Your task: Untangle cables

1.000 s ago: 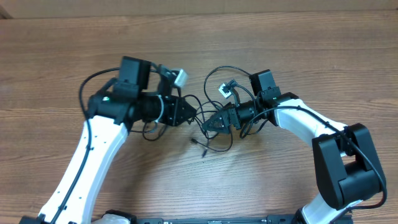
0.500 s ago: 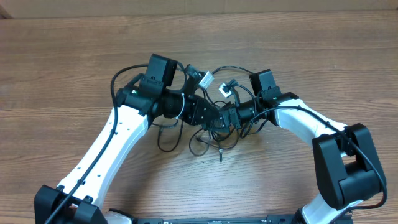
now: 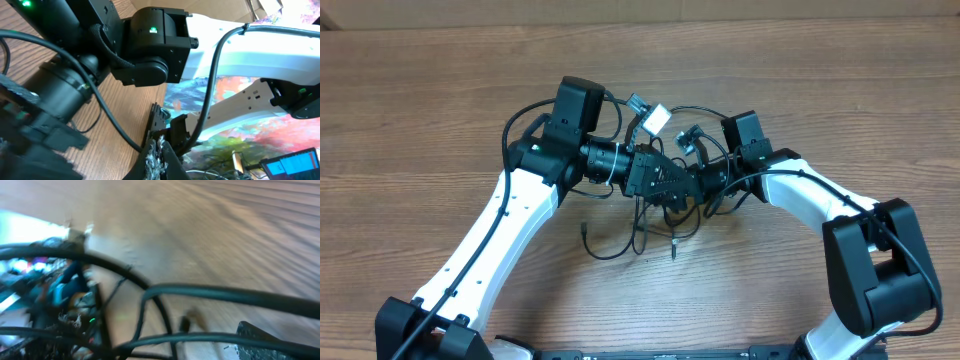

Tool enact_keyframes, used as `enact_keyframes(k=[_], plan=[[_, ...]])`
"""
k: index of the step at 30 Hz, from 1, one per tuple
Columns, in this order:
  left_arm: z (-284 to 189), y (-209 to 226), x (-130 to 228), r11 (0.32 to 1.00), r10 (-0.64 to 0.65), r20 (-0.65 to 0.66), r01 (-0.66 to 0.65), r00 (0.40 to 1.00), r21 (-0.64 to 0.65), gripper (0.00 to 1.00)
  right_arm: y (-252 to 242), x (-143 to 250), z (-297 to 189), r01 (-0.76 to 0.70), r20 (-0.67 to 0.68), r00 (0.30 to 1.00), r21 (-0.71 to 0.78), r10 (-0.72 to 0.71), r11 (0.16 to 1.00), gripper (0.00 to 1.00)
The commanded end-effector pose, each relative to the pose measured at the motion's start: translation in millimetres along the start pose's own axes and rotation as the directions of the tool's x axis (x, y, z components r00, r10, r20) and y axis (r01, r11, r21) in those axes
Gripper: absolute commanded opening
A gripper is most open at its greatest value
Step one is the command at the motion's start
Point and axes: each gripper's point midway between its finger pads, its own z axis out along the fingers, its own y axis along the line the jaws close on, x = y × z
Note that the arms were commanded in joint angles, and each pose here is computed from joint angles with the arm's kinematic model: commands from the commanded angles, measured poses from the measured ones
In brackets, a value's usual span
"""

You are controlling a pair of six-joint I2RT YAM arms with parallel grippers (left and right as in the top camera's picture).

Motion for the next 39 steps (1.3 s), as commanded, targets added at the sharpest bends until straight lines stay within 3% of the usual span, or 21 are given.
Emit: enact_keyframes(k=[1,4,9,16,23,29,33,39], plan=[[-8,-31,-5,0.995,0.005,0.006,-0.005,1.000,0.103,0.04,-62,5,-7,-0.159,0.054,0.987,0.326,0.149,0.932,1.00],[-17,-43,-9,0.995,0.022,0.032,-0.026,0.999,0.099,0.04,-77,4,-13,-0.238,0.106,0.971,0.407,0.213,0.882,1.00],[-42,-86,-20,0.982,0.163,0.124,-0.173,0.979,0.073,0.04,-78,4,-13,-0.241,0.107,0.971,0.410,0.216,0.880,1.00],[-96,-149,-35,0.948,0.305,0.296,-0.318,0.905,-0.005,0.04,-77,4,-13,-0.240,0.106,0.971,0.403,0.215,0.883,1.00],[-149,-213,-33,0.900,0.427,0.445,-0.416,0.787,-0.128,0.04,-77,4,-13,-0.240,0.106,0.971,0.403,0.215,0.883,1.00],[-174,-262,-17,0.810,0.580,0.498,-0.520,0.645,-0.271,0.04,-78,4,-14,-0.243,0.109,0.970,0.408,0.217,0.880,1.00],[-182,-273,-12,0.779,0.624,0.509,-0.526,0.593,-0.341,0.04,-80,3,-17,-0.251,0.115,0.968,0.410,0.223,0.877,1.00],[-190,-266,-14,0.795,0.606,0.525,-0.476,0.598,-0.376,0.04,-83,3,-21,-0.263,0.124,0.965,0.412,0.232,0.873,1.00]])
